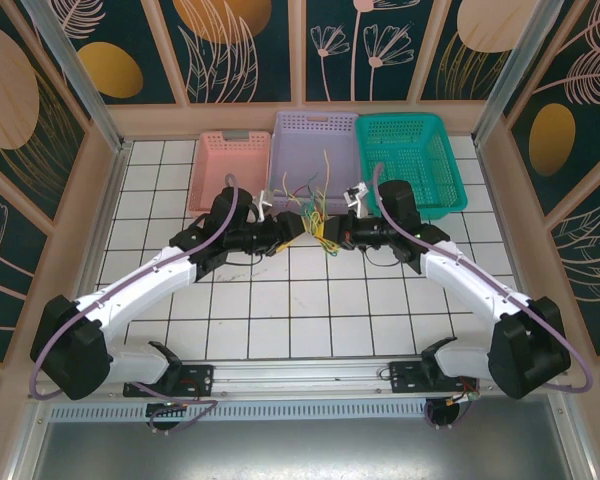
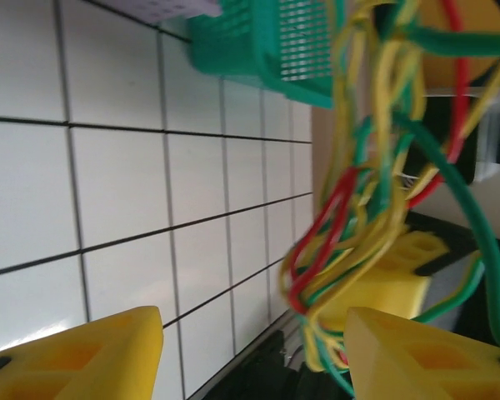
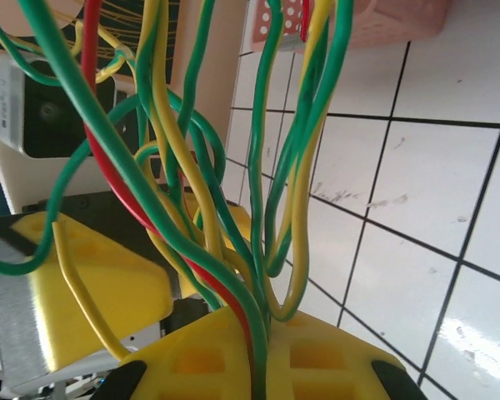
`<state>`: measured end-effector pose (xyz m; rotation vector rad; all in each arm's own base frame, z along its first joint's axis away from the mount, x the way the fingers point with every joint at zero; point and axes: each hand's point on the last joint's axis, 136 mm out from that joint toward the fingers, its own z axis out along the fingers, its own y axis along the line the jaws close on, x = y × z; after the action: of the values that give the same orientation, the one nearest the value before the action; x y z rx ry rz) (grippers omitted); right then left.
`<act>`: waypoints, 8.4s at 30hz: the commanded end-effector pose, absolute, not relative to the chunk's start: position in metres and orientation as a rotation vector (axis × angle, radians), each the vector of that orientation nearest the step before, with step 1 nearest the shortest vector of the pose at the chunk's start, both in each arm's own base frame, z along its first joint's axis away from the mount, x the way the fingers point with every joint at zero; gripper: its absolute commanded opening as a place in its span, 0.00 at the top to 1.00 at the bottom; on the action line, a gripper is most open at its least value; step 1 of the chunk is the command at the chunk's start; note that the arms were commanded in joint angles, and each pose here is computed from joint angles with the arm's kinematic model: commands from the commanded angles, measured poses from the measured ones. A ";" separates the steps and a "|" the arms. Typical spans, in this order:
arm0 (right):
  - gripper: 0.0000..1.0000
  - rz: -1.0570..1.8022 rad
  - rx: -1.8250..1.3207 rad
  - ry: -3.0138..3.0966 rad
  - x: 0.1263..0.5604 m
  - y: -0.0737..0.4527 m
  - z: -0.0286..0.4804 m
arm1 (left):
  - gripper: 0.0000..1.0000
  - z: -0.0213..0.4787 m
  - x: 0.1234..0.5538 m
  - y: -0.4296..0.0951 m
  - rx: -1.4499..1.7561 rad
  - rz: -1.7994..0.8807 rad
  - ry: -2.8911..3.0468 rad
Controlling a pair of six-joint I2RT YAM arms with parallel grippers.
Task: Untangle the cables
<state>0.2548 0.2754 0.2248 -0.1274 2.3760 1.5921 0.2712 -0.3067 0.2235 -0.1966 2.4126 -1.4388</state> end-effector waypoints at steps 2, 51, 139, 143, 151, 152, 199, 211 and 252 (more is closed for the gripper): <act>1.00 1.731 -0.152 2.352 0.248 0.285 0.247 | 0.40 0.255 0.282 -0.323 -0.097 -1.576 2.251; 0.61 1.750 -0.043 2.318 0.255 0.286 0.246 | 1.00 0.254 0.293 -0.317 -0.220 -1.600 2.150; 1.00 1.084 0.916 2.095 0.244 0.160 0.133 | 0.43 0.171 0.261 -0.284 -0.251 -1.200 2.597; 1.00 1.112 1.060 1.994 0.255 0.154 0.164 | 0.45 0.188 0.259 -0.287 -0.215 -1.275 2.516; 1.00 1.224 1.329 1.765 0.274 0.147 0.229 | 0.64 0.224 0.242 -0.304 -0.036 -1.488 2.311; 1.00 1.239 1.338 1.747 0.277 0.148 0.239 | 0.64 0.224 0.241 -0.307 -0.020 -1.493 2.302; 1.00 1.451 1.357 1.650 0.293 0.173 0.347 | 1.00 0.259 0.305 -0.387 0.405 -0.936 1.811; 1.00 1.284 1.251 1.526 0.302 0.111 0.363 | 1.00 0.219 0.278 -0.332 0.339 -0.832 1.973; 1.00 0.732 1.050 1.769 0.255 0.037 0.285 | 1.00 0.193 0.295 -0.129 -0.154 0.009 2.363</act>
<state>0.2488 0.0487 0.2763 1.0878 1.8046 0.8196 0.3024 -0.1588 0.1997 -0.1586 2.3192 -0.2178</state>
